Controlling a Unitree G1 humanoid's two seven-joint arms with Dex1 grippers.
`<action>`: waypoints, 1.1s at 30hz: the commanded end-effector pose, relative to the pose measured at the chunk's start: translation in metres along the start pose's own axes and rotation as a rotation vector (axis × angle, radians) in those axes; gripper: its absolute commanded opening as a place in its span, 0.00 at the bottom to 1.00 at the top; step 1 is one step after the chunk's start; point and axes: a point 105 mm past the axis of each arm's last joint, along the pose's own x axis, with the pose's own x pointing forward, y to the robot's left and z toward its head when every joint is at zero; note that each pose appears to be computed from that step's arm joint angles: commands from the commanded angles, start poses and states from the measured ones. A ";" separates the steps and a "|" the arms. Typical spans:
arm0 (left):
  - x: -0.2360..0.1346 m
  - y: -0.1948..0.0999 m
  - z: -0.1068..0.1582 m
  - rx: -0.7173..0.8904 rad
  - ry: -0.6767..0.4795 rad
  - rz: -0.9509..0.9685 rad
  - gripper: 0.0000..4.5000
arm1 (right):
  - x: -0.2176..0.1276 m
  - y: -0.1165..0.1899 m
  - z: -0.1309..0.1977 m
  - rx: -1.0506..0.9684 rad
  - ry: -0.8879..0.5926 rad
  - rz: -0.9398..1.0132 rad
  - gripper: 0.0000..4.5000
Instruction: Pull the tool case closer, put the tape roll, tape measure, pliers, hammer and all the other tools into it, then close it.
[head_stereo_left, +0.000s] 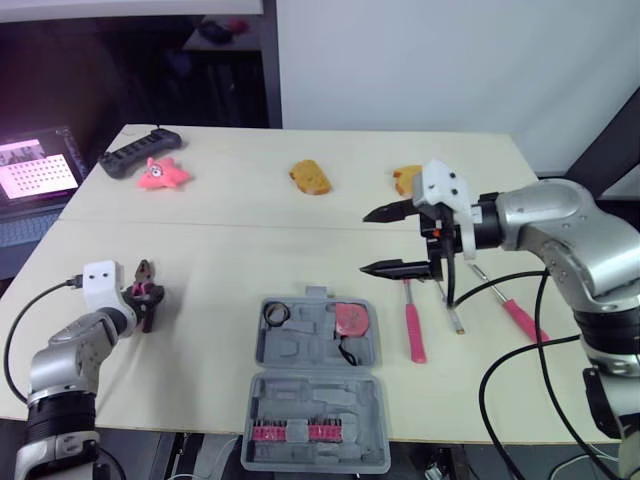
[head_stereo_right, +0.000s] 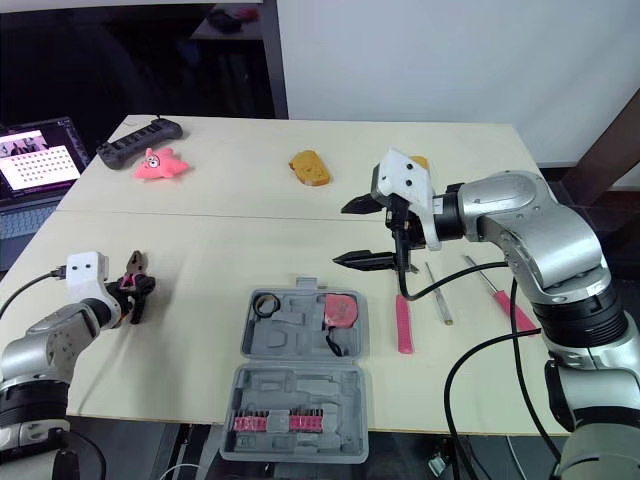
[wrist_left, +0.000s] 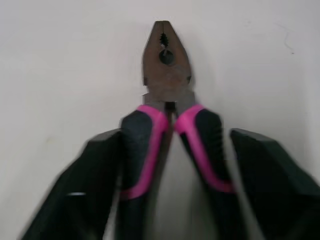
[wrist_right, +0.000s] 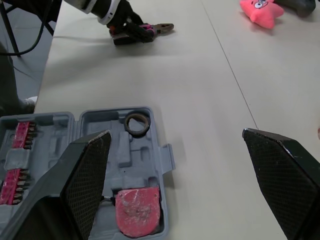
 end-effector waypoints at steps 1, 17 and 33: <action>-0.001 0.001 0.017 0.013 -0.075 -0.009 0.54 | -0.003 -0.004 0.013 -0.078 -0.011 -0.028 1.00; -0.093 -0.155 0.071 0.627 -0.225 -0.993 0.54 | 0.009 0.000 0.009 -0.151 -0.001 0.049 1.00; -0.135 -0.239 0.077 0.874 -0.177 -1.504 0.54 | 0.046 0.047 0.000 -0.207 -0.075 0.235 1.00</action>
